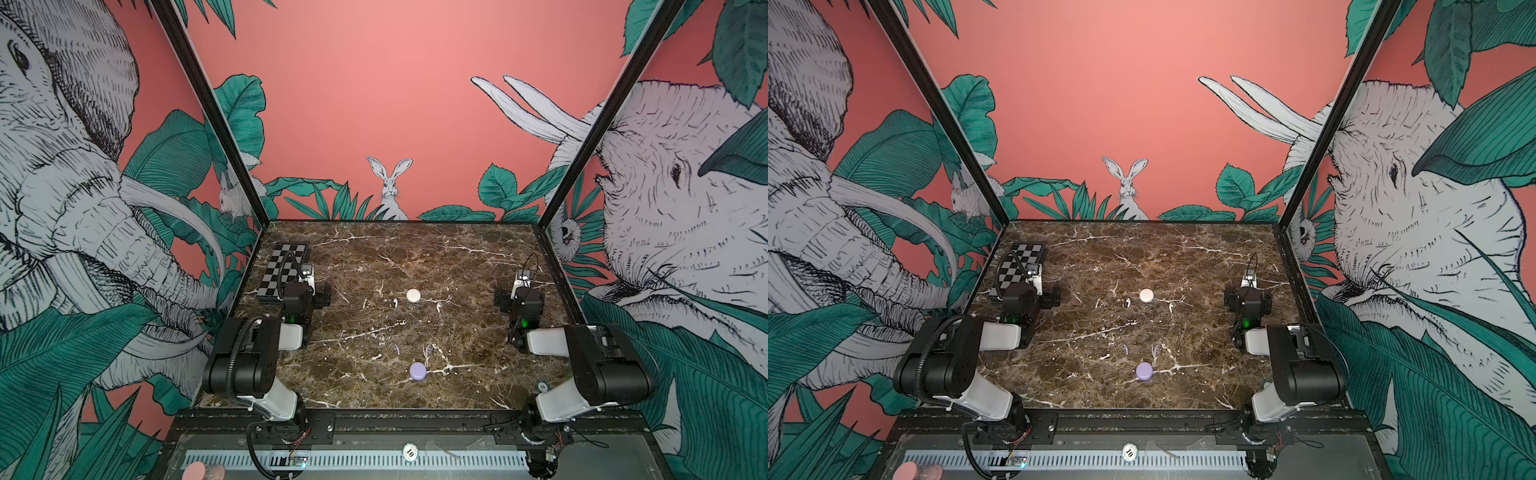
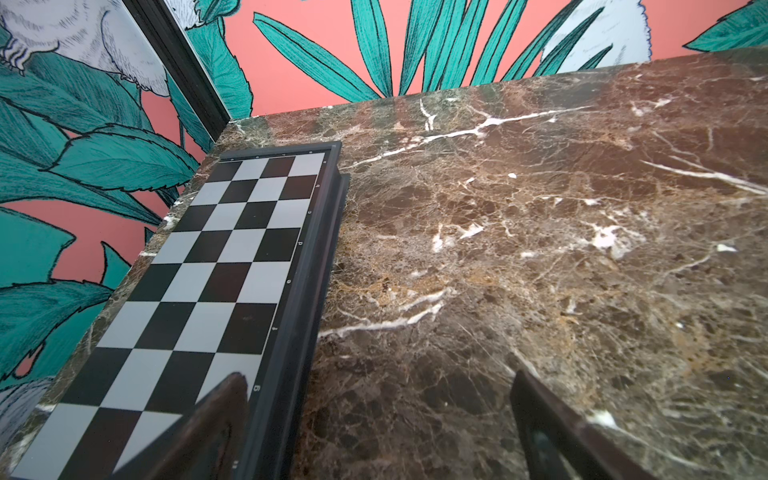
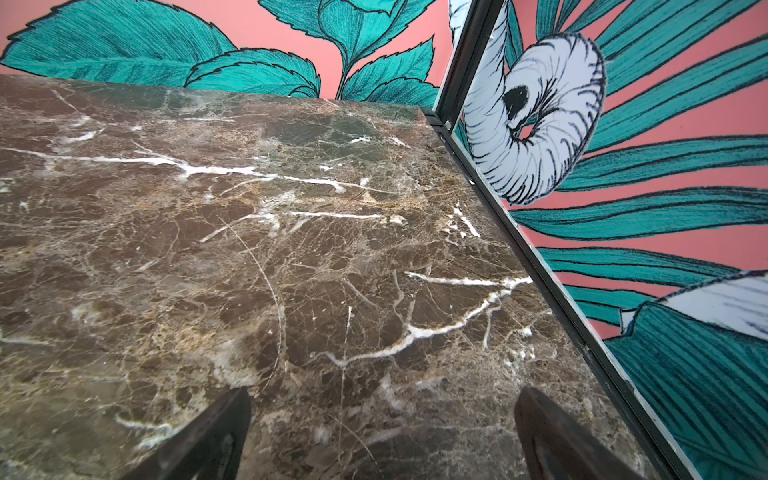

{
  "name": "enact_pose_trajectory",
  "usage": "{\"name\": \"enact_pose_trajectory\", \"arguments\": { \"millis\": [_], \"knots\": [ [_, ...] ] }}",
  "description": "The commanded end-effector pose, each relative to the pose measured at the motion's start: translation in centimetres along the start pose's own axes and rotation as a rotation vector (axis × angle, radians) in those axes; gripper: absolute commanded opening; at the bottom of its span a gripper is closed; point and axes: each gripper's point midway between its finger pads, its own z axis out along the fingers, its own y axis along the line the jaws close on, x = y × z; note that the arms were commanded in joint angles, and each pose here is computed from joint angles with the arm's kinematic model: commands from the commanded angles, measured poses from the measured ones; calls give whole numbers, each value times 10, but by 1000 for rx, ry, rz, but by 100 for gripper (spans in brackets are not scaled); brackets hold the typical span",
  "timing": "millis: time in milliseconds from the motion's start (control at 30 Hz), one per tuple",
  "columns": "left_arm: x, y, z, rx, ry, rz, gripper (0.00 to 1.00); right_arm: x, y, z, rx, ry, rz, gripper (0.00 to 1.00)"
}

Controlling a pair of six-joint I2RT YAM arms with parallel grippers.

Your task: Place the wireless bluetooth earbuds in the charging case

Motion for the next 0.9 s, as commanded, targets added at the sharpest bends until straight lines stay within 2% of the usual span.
{"name": "enact_pose_trajectory", "arguments": {
  "millis": [0, 700, 733, 867],
  "knots": [
    [-8, 3, -4, -11, -33, -10, 99, -11, -1, -1, 3, -41, 20, 98],
    [-8, 3, -3, -11, -32, -12, 99, -12, -1, -2, 4, -46, 21, 98],
    [-7, 4, -4, -11, -30, -11, 99, -19, -7, -3, 33, -72, 36, 98],
    [-8, 4, -5, -10, -39, -12, 99, -40, -13, -17, 48, -33, 19, 98]
  ]
}}
